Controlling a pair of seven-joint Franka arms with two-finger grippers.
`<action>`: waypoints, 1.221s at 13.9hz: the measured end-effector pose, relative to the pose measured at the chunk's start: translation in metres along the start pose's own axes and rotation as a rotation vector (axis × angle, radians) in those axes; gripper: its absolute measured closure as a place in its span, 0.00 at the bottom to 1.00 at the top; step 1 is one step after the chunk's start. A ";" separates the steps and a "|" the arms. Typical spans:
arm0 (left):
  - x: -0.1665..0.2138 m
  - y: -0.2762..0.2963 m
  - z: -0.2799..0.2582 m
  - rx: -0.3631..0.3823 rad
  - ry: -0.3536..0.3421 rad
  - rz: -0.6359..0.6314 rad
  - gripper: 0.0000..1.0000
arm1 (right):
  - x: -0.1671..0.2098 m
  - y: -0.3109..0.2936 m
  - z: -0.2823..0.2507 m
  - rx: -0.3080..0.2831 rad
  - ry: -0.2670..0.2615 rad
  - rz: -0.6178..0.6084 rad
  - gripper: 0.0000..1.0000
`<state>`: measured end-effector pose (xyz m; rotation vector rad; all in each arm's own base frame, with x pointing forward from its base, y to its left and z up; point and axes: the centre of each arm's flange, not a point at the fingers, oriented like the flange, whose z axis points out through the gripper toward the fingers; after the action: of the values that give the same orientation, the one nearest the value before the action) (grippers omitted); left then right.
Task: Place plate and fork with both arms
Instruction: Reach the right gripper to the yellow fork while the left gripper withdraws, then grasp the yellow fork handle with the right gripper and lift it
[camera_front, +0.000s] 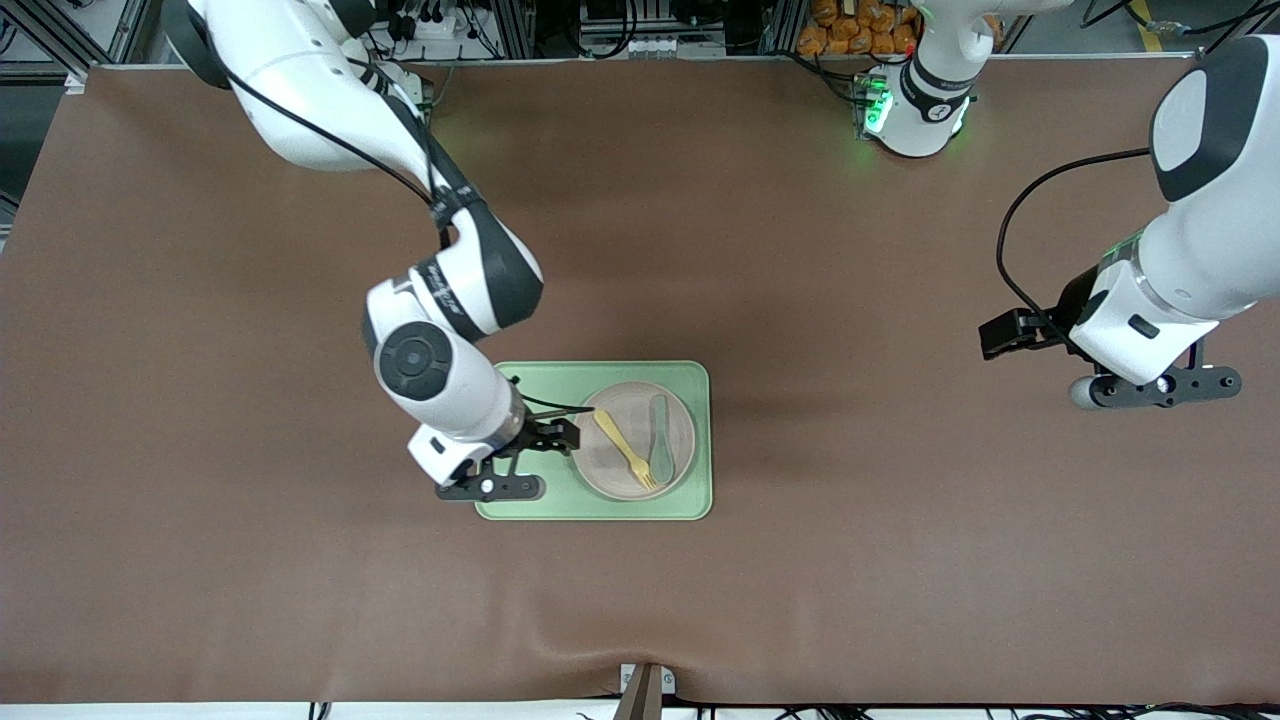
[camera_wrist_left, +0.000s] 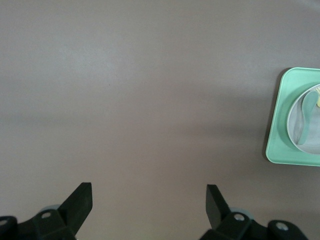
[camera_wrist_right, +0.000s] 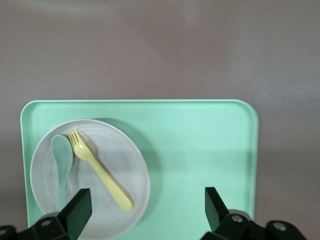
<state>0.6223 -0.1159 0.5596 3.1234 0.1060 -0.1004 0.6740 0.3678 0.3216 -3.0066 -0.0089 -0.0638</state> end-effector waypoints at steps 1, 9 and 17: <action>0.000 0.000 0.001 0.001 -0.002 0.000 0.00 | -0.003 -0.009 0.015 0.004 0.005 -0.010 0.00; -0.003 0.000 0.001 0.003 -0.004 0.001 0.00 | -0.034 -0.072 0.083 -0.107 0.045 -0.203 0.01; -0.008 -0.010 -0.016 -0.001 0.023 0.000 0.00 | -0.040 -0.086 0.086 -0.111 0.054 -0.440 0.08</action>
<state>0.6146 -0.1060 0.5758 3.1239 0.1070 -0.0637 0.6367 0.4639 0.2467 -3.0482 -0.6810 -0.1946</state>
